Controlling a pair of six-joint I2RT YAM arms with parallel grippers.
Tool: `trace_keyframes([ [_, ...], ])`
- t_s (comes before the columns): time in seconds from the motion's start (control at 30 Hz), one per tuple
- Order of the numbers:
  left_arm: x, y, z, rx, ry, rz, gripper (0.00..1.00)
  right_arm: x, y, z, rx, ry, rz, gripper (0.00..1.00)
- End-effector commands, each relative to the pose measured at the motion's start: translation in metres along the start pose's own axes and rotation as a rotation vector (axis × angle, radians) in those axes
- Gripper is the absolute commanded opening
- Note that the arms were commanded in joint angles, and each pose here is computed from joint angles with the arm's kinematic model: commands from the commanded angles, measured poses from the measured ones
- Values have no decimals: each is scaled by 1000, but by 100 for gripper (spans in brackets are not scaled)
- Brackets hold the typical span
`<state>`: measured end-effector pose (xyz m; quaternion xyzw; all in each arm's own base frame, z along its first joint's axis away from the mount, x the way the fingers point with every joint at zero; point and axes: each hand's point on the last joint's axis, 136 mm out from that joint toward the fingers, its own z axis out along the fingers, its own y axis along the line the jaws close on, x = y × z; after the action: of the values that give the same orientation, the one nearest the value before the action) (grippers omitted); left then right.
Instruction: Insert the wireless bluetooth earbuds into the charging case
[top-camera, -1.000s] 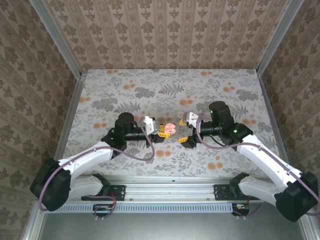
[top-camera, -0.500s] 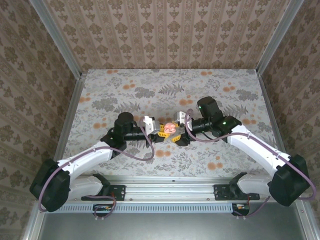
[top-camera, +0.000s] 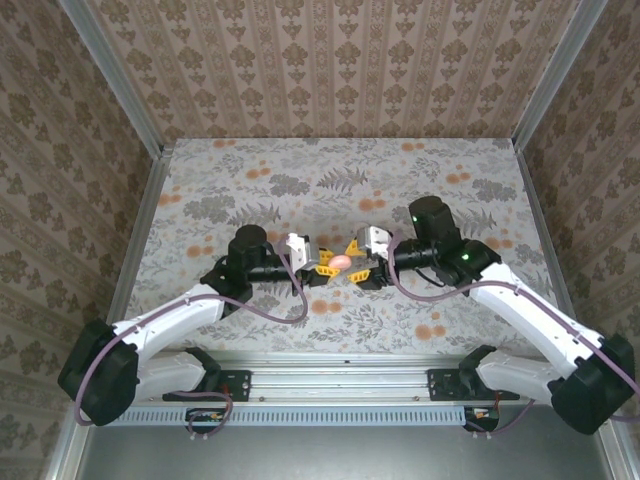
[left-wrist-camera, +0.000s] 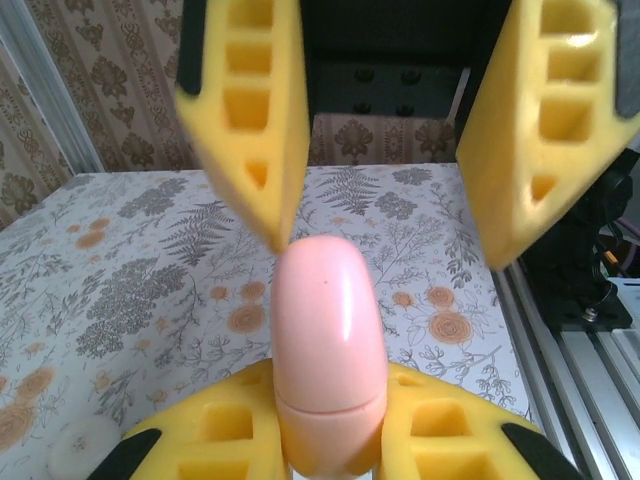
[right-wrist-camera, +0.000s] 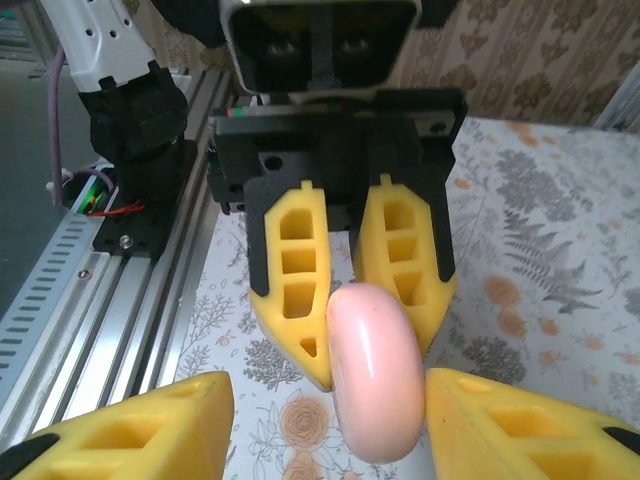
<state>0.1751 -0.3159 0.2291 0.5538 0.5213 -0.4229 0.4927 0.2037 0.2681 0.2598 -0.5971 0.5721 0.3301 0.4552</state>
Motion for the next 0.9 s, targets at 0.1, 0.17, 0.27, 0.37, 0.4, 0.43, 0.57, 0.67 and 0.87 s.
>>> trace_keyframes([
  [0.1,-12,4,-2,-7,-24,29,2,8,-3,-9,69,21,-34,53],
  [0.17,-13,3,-2,2,-28,29,2,13,-7,-8,78,35,-31,53],
  [0.27,-14,1,-2,11,-31,28,2,16,-10,-3,64,46,-35,53],
  [0.37,-14,1,-2,11,-31,29,2,17,-11,3,30,47,-32,52],
  [0.4,-14,1,-2,11,-31,29,2,18,-12,5,21,47,-33,52],
  [0.43,-14,1,-2,10,-32,28,2,18,-12,7,11,46,-34,52],
  [0.57,-15,1,-2,11,-33,28,2,15,-11,12,-19,29,-43,52],
  [0.67,-15,2,-2,10,-33,29,2,14,-11,15,-30,24,-47,51],
  [0.87,-16,2,-2,10,-34,31,3,12,-11,16,-35,15,-51,45],
])
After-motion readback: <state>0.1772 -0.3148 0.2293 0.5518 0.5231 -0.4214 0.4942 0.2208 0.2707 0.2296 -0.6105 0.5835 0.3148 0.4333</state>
